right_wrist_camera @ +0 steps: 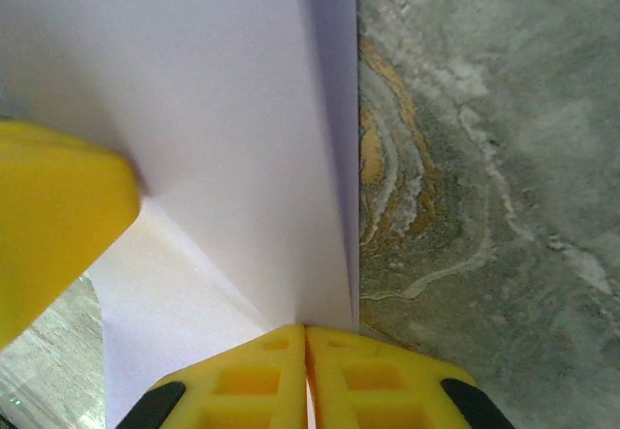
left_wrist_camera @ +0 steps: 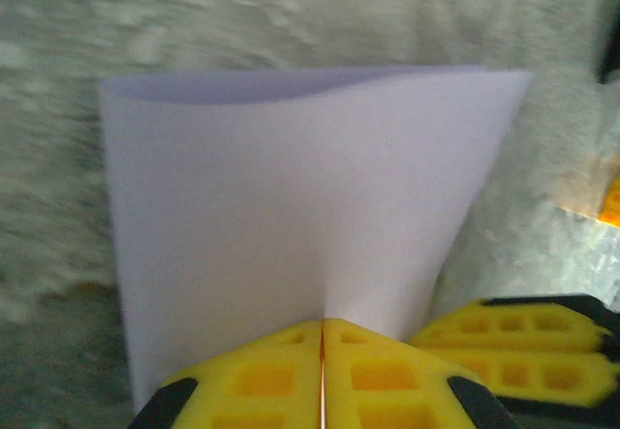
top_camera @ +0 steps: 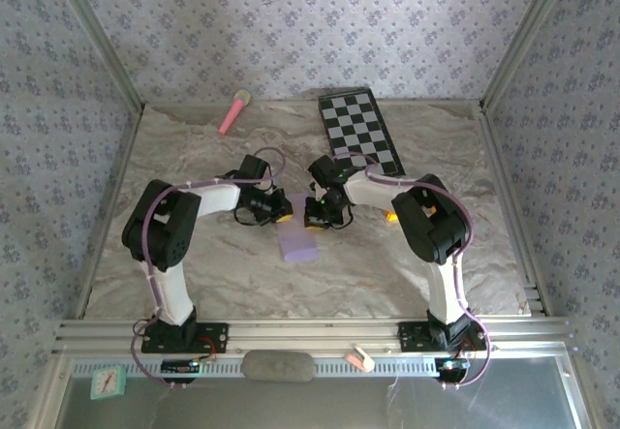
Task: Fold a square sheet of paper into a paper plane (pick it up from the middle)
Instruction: First fold the square sheet of paper in half at the center of the table.
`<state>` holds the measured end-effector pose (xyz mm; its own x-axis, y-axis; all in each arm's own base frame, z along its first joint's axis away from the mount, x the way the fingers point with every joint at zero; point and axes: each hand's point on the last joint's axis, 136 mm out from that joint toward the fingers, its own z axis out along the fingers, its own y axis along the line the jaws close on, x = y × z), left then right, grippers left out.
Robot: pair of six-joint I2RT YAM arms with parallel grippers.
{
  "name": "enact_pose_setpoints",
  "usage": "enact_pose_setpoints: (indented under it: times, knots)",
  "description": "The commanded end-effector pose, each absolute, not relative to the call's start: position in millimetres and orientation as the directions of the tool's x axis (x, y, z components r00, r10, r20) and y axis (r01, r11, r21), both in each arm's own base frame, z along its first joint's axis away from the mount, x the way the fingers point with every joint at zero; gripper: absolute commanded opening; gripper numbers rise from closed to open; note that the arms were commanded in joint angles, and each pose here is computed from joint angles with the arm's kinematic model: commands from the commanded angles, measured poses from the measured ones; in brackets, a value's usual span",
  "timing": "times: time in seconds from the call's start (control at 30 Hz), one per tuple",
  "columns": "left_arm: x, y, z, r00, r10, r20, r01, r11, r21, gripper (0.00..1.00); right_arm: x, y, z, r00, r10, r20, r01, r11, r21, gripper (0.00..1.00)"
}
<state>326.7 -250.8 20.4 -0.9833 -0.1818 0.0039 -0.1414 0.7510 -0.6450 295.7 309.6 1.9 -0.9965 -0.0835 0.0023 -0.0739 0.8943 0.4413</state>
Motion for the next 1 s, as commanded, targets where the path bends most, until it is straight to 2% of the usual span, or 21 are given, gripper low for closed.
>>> enact_pose_setpoints:
  times: [0.0,0.13,0.27,0.37,0.57,0.7,0.97]
  knots:
    - [333.1,-232.6,8.0,-0.980,-0.197,0.016,-0.163,0.757,-0.633,0.09,245.5,221.6,-95.4,-0.980,-0.052,0.192,-0.039,0.997,0.066,0.09]
    - [338.4,-200.4,-3.5,-0.973,-0.230,0.021,-0.199,0.785,-0.587,0.09,246.9,220.4,-95.4,-0.981,-0.052,0.189,-0.040,0.997,0.066,0.09]
    - [350.2,-184.2,9.1,-0.969,-0.248,-0.009,-0.197,0.789,-0.581,0.09,246.3,220.4,-96.6,-0.980,-0.055,0.191,-0.043,0.997,0.065,0.09]
    - [357.6,-189.0,35.1,-0.970,-0.238,-0.055,-0.156,0.775,-0.613,0.09,246.4,220.2,-96.5,-0.980,-0.055,0.192,-0.043,0.997,0.064,0.09]
    - [356.5,-225.3,79.5,-0.965,-0.249,-0.088,-0.099,0.649,-0.755,0.09,245.7,219.9,-96.8,-0.979,-0.056,0.196,-0.044,0.997,0.063,0.09]
    - [355.1,-248.1,71.3,-0.971,-0.232,-0.052,-0.107,0.624,-0.774,0.09,244.0,221.2,-98.3,-0.977,-0.059,0.204,-0.046,0.997,0.068,0.09]
    - [366.6,-239.4,29.8,-0.975,-0.219,-0.026,-0.146,0.728,-0.669,0.09,243.8,221.0,-97.1,-0.977,-0.061,0.205,-0.047,0.996,0.071,0.09]
